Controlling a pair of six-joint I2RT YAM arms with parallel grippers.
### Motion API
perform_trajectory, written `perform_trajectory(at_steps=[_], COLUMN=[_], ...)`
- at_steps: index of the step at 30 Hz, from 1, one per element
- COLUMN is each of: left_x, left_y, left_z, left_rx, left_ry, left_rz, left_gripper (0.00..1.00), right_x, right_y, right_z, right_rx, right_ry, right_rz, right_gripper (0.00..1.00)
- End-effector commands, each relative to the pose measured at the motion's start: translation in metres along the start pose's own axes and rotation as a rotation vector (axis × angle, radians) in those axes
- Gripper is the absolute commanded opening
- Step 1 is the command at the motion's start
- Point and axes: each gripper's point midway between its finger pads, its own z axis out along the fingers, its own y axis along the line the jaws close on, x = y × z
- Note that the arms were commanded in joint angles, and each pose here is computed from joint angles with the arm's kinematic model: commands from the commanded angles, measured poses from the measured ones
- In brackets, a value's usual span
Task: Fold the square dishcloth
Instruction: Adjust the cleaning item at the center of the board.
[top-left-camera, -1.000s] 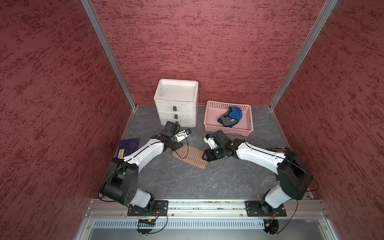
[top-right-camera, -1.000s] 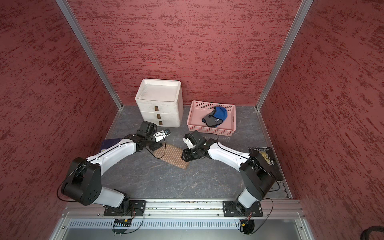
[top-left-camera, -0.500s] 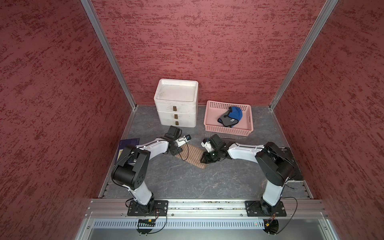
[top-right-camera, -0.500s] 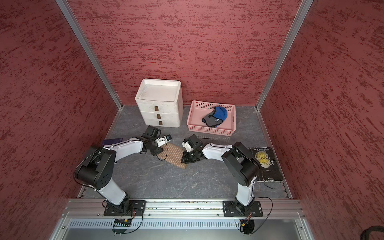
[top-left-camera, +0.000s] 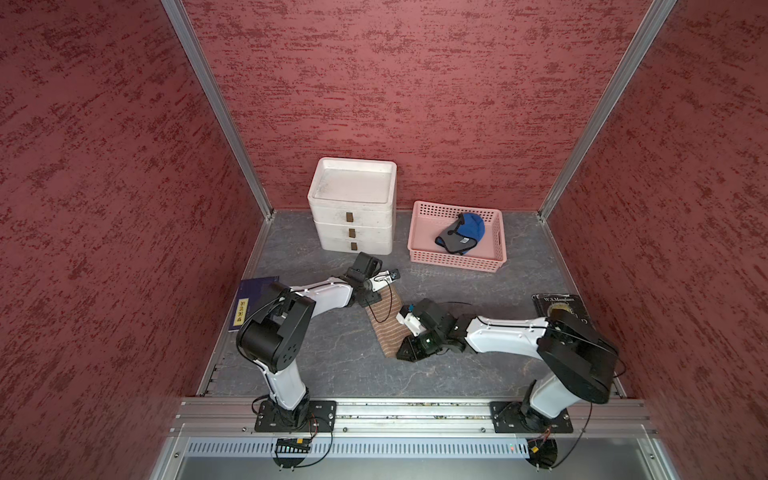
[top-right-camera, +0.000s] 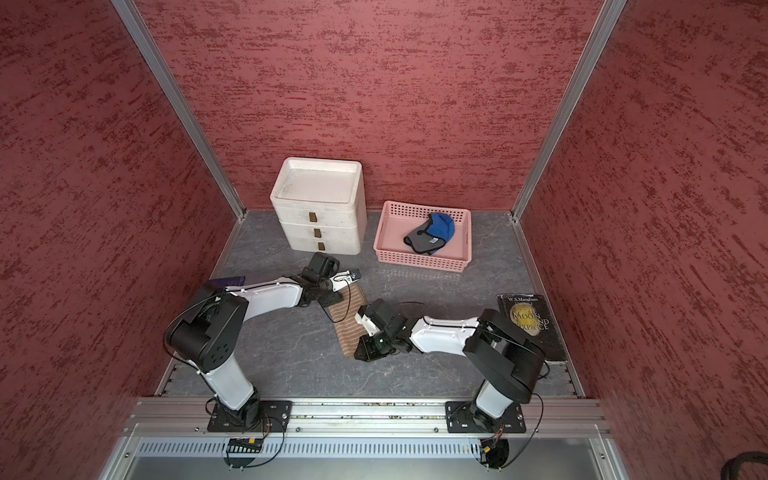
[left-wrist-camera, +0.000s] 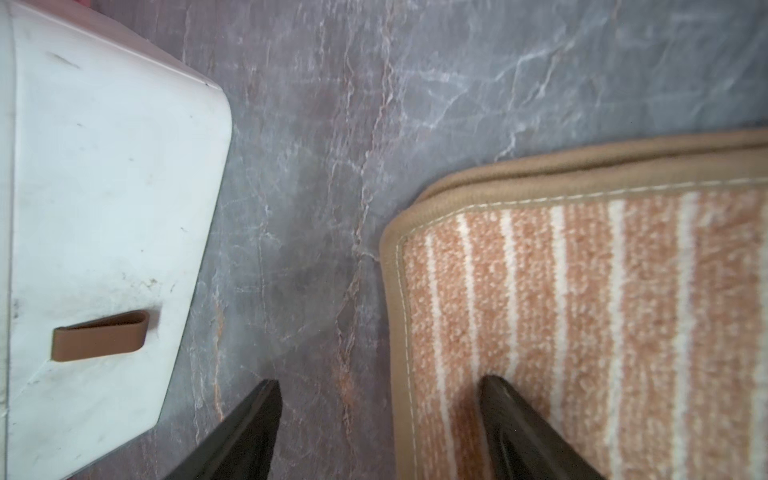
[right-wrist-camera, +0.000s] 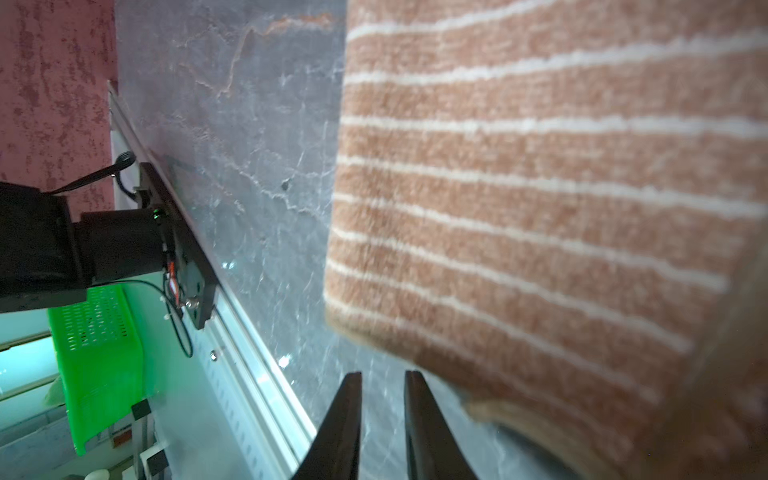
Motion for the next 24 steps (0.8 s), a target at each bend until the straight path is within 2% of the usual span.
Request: perform_trajectory(at_steps=[1,6,10,14,16,20,24], left_x=[-0.013,-0.013,0.009,0.023,0.022,0.011,0.009], left_y=[0.013,0.007,0.004,-0.001,-0.001,-0.007,-0.001], left_z=[-0.017,-0.082,-0.098,-0.087,-0.079,-0.058,-0.023], left_rx=[-0.022,0.167,0.193,0.191,0.194,0.217,0.206], left_ry=[-0.006,-0.150,-0.138,-0.108,-0.109,-0.105,-0.035], left_rz=[-0.053,-0.179,-0.210,-0.223,-0.237,-0.223,-0.228], left_gripper=[0.82,0.87,0.87,0.84,0.82,0.79,0.75], right_x=[-0.013,-0.040,-0.077,-0.108,-0.113,-0.098,-0.083], right_y=[0.010,0.009,0.009,-0.009,-0.024,-0.042,-0.049], right_z=[-0.028,-0.030,-0.015,0.004,0.013,0.023,0.020], right_rx=[-0.007,-0.039,-0.083,-0.095,-0.093,-0.098,-0.103], right_ry=[-0.065,-0.075,-0.068,-0.074,-0.083,-0.077,-0.099], right_rz=[-0.007,-0.005,-0.006,0.025,0.055,0.106,0.129], right_gripper=[0.27,0.28,0.25,0.19,0.17,0.13,0.12])
